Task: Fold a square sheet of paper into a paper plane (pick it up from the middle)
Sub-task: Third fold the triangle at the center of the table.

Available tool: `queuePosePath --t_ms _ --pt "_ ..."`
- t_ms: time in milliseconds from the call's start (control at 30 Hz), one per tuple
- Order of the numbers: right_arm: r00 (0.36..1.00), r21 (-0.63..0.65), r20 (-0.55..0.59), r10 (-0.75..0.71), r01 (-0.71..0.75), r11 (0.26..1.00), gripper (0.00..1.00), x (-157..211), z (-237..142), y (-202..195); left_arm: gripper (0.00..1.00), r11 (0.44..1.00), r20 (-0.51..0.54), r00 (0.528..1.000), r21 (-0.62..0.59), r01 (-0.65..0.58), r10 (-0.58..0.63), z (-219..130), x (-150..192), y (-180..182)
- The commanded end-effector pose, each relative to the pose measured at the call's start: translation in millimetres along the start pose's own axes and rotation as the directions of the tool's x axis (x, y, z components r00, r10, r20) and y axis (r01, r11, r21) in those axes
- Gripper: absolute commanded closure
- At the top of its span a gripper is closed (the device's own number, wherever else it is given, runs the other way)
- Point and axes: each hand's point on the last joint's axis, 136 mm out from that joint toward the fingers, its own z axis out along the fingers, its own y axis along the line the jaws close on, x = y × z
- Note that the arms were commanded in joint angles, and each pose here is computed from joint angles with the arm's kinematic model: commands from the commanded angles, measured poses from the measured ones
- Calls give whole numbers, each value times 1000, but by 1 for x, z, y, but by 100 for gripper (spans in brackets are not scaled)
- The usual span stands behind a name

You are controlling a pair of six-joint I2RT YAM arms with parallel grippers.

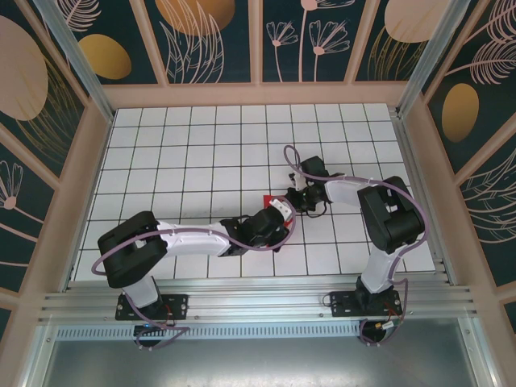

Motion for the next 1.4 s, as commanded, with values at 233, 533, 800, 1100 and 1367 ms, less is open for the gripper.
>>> queuePosePath --t_ms 233,533,800,1100,1367 --pt "994 15 -80 -75 77 997 90 14 7 0 100 998 3 999 32 49 -49 1 -6 6" --pt "992 8 -85 -95 96 995 90 15 7 3 100 997 -11 997 24 71 -71 5 0 16" --pt "992 10 -86 -88 89 996 89 15 9 2 100 994 -13 994 4 107 -107 7 9 28" --pt "991 8 -97 -88 89 996 89 17 12 1 100 992 -7 993 35 118 -118 9 7 33" --pt "991 12 -100 -86 87 996 89 18 12 1 100 990 -40 990 52 134 -132 17 17 40"
